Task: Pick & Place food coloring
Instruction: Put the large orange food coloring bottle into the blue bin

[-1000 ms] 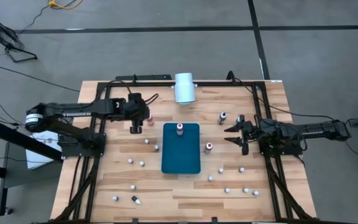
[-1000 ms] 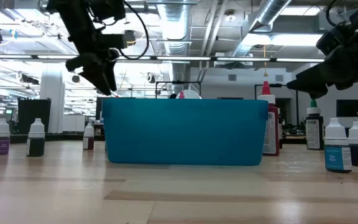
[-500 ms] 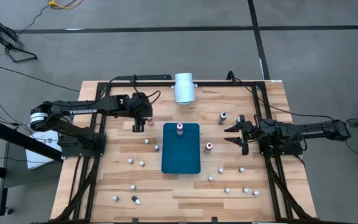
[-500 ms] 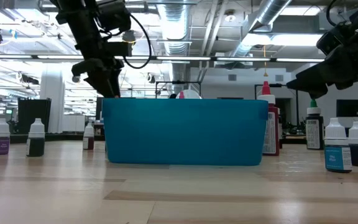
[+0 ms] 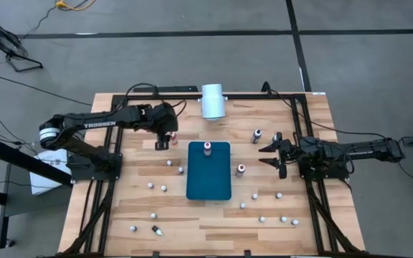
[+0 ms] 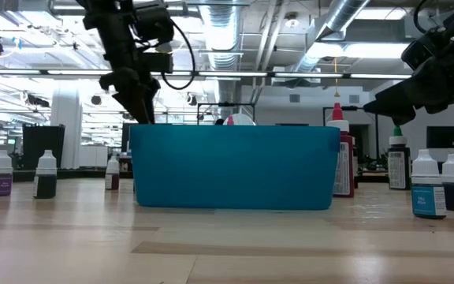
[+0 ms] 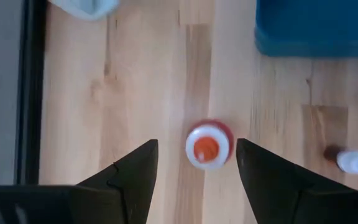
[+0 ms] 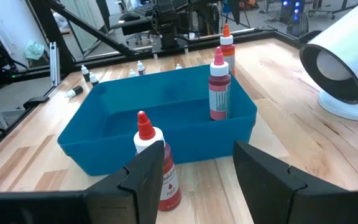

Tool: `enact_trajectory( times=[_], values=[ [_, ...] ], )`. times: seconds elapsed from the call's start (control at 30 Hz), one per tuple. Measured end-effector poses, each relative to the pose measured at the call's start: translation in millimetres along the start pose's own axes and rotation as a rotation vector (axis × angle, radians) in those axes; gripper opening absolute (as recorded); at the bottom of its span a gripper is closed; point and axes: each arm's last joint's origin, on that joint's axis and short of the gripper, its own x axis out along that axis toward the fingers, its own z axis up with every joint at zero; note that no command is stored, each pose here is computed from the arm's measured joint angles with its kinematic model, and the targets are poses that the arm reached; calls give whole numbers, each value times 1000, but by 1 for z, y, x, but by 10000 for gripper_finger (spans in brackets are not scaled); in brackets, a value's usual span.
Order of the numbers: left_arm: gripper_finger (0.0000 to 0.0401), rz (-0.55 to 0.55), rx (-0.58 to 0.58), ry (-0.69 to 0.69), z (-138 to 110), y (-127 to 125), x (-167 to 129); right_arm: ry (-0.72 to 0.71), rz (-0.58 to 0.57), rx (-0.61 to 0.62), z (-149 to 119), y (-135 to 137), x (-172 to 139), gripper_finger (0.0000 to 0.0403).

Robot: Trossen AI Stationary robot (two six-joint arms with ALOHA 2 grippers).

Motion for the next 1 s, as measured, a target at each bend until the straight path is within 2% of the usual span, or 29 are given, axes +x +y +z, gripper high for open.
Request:
enact_trajectory(
  times=[0.13,0.37,0.57,1.0],
  values=[
    [210,-18,-2,53,8,5,2,0,0,0,0,0,0,184],
    [210,-101,-25,61,15,7,11,0,0,0,0,0,0,184],
    [210,-107,-37,86,13,7,14,0,0,0,0,0,0,184],
    [210,-132,-13,178,13,8,46,0,0,0,0,0,0,184]
  ],
)
